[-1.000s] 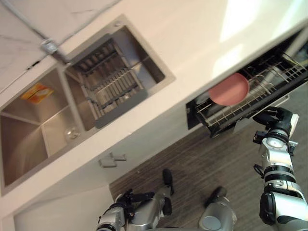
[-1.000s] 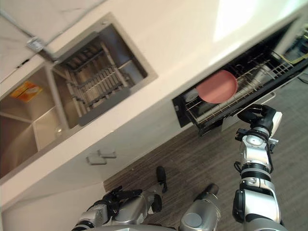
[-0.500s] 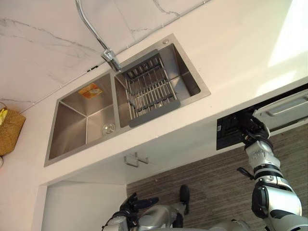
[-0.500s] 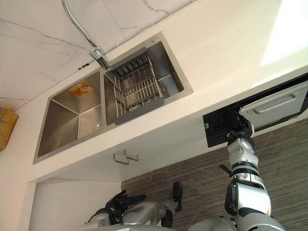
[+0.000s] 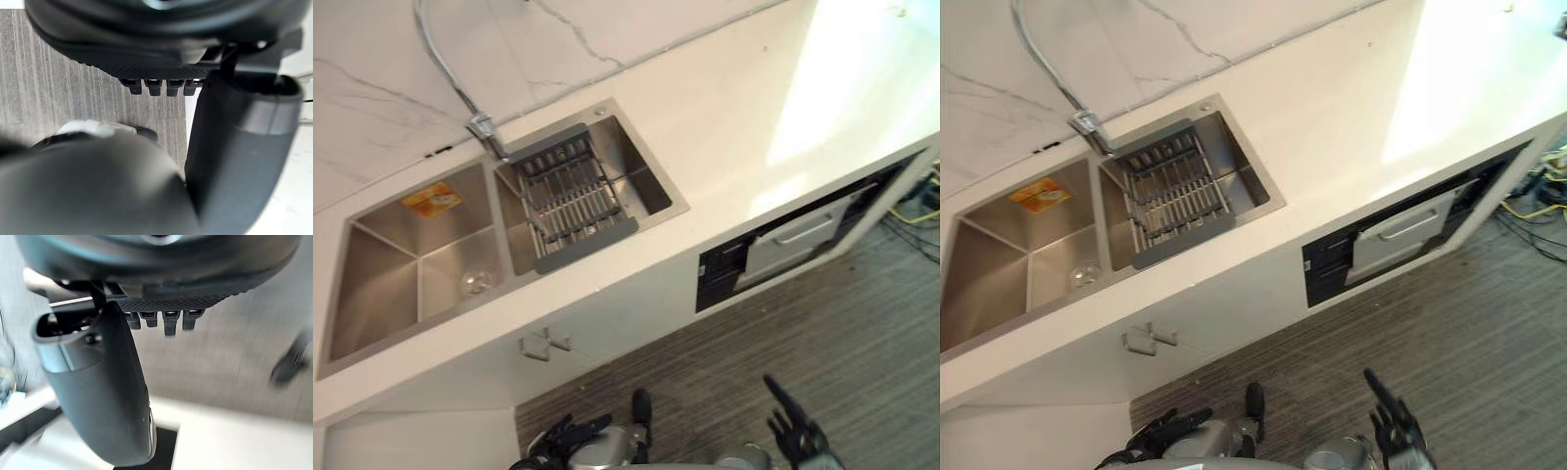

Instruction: Walk over to the sink, pick up the cup, carry it to the dishwasher, place the cup inside the dishwasher, then close the dishwasher door

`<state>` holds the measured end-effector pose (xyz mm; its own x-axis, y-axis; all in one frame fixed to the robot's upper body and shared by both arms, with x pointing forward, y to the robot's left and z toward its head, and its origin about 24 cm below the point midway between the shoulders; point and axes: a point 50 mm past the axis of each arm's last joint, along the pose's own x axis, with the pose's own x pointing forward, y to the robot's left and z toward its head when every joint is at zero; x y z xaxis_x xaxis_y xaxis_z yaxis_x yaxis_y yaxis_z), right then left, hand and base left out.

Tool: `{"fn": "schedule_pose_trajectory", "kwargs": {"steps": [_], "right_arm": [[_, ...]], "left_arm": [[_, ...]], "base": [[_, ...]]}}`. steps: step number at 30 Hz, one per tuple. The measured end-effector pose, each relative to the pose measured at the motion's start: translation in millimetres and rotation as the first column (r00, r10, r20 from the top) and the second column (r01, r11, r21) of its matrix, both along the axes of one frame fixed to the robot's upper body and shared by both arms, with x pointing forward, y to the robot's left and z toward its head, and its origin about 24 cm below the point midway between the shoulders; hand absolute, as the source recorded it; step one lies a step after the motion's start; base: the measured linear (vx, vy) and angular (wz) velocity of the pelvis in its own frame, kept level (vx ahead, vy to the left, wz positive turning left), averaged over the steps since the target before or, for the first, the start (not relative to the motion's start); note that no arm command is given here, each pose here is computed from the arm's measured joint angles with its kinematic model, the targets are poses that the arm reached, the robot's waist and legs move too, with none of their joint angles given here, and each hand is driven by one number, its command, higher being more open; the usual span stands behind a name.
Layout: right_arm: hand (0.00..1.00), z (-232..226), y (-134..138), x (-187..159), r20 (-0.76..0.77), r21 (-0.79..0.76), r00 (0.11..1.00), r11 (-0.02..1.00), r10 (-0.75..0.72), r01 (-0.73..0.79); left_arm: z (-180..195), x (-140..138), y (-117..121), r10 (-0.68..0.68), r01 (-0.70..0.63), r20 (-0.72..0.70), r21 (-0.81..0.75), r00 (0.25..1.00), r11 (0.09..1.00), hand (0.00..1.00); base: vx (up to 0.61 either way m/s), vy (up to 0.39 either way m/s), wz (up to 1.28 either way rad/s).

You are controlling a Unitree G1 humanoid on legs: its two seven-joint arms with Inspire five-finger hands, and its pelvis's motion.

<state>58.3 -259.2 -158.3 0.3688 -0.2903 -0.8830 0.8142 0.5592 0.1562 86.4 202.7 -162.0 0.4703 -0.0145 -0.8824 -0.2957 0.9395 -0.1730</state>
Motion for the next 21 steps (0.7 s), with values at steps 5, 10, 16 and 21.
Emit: {"fn": "schedule_pose_trajectory", "kwargs": {"steps": [5, 10, 16, 21], "right_arm": [[1.0, -11, 38, -9, -0.103, 0.063, 0.976, 0.981, 0.19, -0.184], [1.0, -10, 42, -3, -0.131, 0.033, 0.943, 0.952, 0.306, -0.304], [1.0, -7, 55, 16, -0.073, -0.018, 0.907, 0.909, 0.414, -0.416], [1.0, -6, 54, 20, -0.05, -0.051, 0.909, 0.908, 0.414, -0.417]], "left_arm": [[3, -4, 21, 0.065, -0.064, -0.016, 0.038, 0.998, 0.997, 1.0], [1, -11, 22, 0.107, -0.105, -0.045, 0.041, 0.993, 0.994, 1.0], [3, -8, 30, 0.085, -0.079, -0.06, 0.09, 0.995, 0.993, 1.0], [-1, -21, 19, 0.093, -0.086, -0.095, 0.077, 0.991, 0.993, 1.0]], "base": [[-0.01, 0.0, -0.02], [0.09, 0.094, 0.32], [0.19, -0.046, 0.93], [0.12, -0.032, 0.63]]}}
